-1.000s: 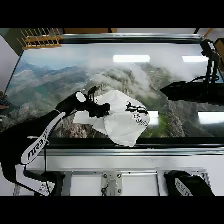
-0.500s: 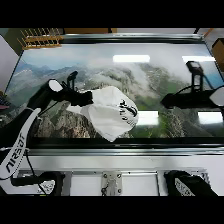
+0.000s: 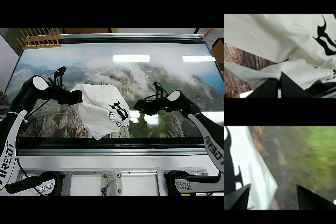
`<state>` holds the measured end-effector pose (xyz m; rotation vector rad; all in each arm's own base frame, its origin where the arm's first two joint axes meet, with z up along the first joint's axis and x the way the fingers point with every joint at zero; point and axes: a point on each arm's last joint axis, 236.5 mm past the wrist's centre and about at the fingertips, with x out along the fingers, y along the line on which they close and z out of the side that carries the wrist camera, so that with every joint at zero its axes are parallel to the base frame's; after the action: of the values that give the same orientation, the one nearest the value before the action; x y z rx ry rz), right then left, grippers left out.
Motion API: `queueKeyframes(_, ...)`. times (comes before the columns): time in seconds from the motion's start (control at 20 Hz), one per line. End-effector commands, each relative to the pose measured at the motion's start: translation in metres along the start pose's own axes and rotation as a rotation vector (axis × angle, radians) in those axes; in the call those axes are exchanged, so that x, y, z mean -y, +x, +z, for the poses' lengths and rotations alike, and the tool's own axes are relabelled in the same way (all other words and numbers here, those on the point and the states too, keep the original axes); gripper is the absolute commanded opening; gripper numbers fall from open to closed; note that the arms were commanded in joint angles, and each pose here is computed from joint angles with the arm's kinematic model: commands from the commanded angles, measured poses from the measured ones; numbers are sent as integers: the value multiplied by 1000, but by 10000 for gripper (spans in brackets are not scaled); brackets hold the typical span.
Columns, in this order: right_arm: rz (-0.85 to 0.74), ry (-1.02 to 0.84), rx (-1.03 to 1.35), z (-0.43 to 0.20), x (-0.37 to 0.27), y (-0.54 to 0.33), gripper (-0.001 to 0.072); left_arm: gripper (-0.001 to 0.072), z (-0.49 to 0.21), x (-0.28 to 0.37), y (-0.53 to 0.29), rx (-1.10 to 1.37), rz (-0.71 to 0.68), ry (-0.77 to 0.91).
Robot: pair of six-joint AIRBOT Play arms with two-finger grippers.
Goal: Fold the clothes and pants, and hang the long-sleeved shirts on hangers.
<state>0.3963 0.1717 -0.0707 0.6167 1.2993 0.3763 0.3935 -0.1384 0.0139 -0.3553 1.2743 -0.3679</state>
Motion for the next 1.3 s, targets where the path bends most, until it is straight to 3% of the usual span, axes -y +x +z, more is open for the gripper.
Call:
queueKeyframes(0.0, 130, 46, 13, 9, -30, 41, 607, 6, 1, -1, -2, 4, 6, 6)
queueKeyframes(0.2, 169, 17, 28, 18, -51, 56, 591, 7, 1, -1, -2, 6, 6, 5)
queueKeyframes(0.25, 171, 3, 24, 18, -53, 59, 476, 6, 1, -1, -2, 6, 6, 5)
queueKeyframes(0.3, 174, -41, 30, 20, -56, 59, 177, 7, 1, -1, -2, 6, 6, 4)
queueKeyframes(0.35, 185, -87, 33, 23, -61, 54, 6, 6, 3, -1, -4, 11, 7, 5)
queueKeyframes(0.5, 213, -256, 127, 61, -99, -13, 5, 6, 41, 15, -59, 130, -10, 34)
queueKeyframes(0.65, 190, -500, 351, 98, -164, -145, 5, 6, 83, 71, -171, 410, -45, 166)
queueKeyframes(0.9, 18, -674, 737, 71, -223, -334, 5, 6, 75, 148, -316, 774, -87, 341)
queueKeyframes(1.1, -137, -644, 614, 10, -185, -323, 4, 7, 64, 100, -288, 708, 50, 251)
queueKeyframes(1.25, -80, -585, 346, -62, -158, -235, 7, 6, 44, 41, -200, 518, 129, 153)
